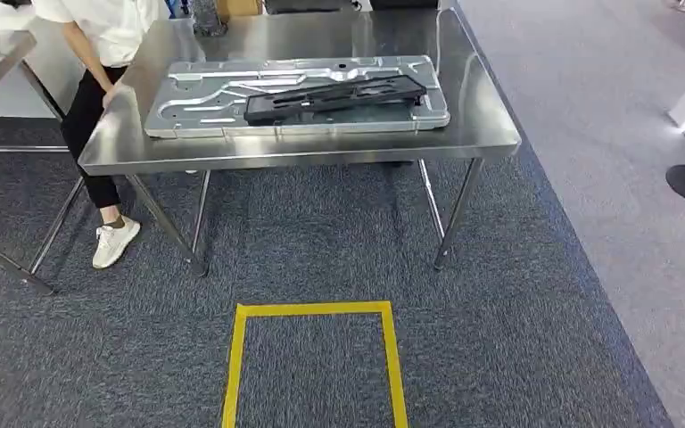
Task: Take the parts from the cabinet and place them on the table.
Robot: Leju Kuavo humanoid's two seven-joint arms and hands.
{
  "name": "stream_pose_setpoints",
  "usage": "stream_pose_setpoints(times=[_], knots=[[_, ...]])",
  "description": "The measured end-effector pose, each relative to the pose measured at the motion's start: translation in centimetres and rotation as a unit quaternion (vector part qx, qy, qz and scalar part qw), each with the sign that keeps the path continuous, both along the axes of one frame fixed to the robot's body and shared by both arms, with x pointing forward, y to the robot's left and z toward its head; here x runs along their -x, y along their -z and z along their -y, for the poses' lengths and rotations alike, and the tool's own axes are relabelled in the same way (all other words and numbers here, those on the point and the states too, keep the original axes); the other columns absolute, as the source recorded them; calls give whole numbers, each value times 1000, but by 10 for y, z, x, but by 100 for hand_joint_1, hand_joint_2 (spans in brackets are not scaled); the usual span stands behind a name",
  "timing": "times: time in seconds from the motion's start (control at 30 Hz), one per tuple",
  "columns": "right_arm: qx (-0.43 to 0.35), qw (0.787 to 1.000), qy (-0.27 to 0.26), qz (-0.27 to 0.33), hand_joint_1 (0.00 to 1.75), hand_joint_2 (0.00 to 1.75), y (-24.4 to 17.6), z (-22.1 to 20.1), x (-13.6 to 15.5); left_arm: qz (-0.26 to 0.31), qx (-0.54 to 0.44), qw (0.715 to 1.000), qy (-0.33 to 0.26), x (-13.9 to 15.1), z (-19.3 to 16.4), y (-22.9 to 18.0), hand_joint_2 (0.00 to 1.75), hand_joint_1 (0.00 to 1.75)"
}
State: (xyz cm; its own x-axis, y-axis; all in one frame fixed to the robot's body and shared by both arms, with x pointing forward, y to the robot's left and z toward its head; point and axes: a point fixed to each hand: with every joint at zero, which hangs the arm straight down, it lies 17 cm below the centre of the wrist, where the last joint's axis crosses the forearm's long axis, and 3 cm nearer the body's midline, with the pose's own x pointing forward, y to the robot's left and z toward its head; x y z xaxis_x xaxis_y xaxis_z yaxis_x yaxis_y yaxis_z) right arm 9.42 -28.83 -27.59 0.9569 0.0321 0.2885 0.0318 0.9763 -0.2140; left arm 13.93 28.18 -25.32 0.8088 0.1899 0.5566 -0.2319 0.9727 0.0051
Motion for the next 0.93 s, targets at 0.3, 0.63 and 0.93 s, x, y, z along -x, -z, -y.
stream_pose_setpoints(times=[0.3,0.63,0.93], knots=[[-3,1000,-3,6,0,0,-1,-3,-2,12,2,1000,1,-8,1,-3,0,0],[-10,1000,-2,10,0,0,-1,-5,-2,13,5,1000,0,-9,4,-3,0,0],[-12,1000,2,18,0,0,-2,-5,-5,4,2,1000,-1,-7,4,-2,0,0]])
